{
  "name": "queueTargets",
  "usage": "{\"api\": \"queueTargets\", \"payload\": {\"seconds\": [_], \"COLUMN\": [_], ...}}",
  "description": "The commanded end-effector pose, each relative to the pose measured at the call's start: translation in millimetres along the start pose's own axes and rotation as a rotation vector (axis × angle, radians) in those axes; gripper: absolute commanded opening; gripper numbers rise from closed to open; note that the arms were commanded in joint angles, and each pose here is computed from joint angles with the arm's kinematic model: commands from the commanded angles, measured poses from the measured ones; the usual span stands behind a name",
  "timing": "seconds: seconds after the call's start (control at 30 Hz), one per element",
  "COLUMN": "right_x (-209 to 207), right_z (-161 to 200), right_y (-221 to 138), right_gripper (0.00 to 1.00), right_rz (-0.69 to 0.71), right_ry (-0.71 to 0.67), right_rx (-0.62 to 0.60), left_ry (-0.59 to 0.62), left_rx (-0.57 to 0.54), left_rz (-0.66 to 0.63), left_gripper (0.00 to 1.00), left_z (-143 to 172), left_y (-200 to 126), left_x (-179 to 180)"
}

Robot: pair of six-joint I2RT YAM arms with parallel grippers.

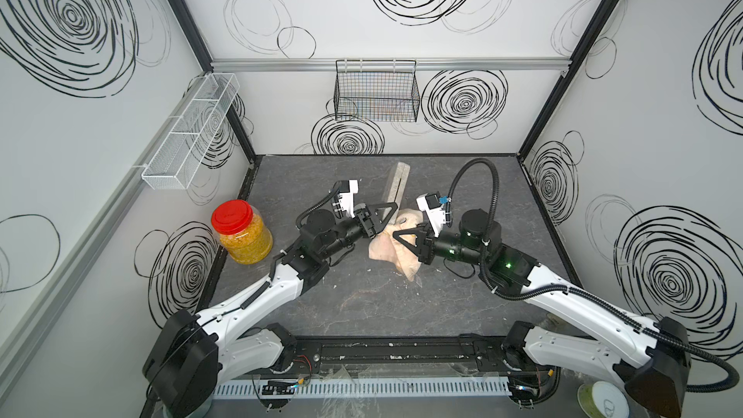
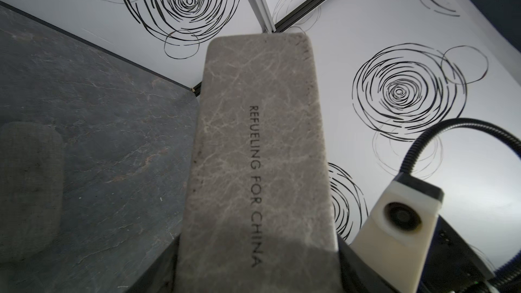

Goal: Wipe the eyeglass case
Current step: Wipe the dirt from the eyeglass case, then place the eyeglass case at the center of the board.

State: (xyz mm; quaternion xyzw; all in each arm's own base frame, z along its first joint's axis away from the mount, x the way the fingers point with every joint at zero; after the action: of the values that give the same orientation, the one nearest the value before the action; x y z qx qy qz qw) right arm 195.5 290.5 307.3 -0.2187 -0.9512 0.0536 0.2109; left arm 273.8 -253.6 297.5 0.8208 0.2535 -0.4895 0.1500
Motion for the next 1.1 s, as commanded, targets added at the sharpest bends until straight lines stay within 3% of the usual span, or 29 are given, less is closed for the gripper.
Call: {"api": "queueTargets", "payload": {"seconds": [0.0,0.1,0.17,0.4,0.53,0.73,1.07], "right_x": [-30.7,-59.0,-70.7,-80.2,-75.9,-75.6,-76.7], "right_z": [-32.4,-27.7,-24.1,-7.7,7.4,22.1,28.8], "right_y": [-25.1,-45.8,-57.5,-70.4,-65.9,-59.6,-54.2], "right_gripper": [0.04,0.04,0.04,0.04,0.05,0.05,0.05], "right_rz": [0.251,0.449,0.508,0.509,0.453,0.417,0.402], "right_ry": [-0.048,-0.037,-0.027,-0.007,-0.006,-0.003,0.009], "right_rx": [-0.084,-0.070,-0.070,-0.077,-0.041,-0.001,0.012], "left_ry": [0.160,0.234,0.247,0.263,0.223,0.160,0.184], "left_rx": [0.093,0.144,0.166,0.194,0.093,0.027,0.069], "left_rz": [-0.028,-0.226,-0.340,-0.702,-0.891,-0.966,-1.055], "left_gripper": [0.55,0.55,0.55,0.55,0.55,0.55,0.60], "left_z": [9.1,22.7,34.9,94.6,109.3,114.4,123.2], "left_y": [-6.2,-16.0,-26.7,-80.7,-115.0,-126.9,-120.7], "left_x": [-6.5,24.9,43.5,105.8,141.5,167.8,185.7]}}
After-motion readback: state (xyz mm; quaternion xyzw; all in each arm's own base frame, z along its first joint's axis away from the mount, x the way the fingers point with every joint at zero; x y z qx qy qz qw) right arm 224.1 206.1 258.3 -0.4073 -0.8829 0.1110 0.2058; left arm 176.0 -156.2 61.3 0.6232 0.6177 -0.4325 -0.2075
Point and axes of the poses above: each gripper's point midway between its finger pads, its own y axis out along the fingers, its own x axis along the line the jaws close on, z = x × y, the point moved 2 cm from there along -y, back along the fingers, and after that the axes turned 7 degrees about -y, right-handed, at the moved point
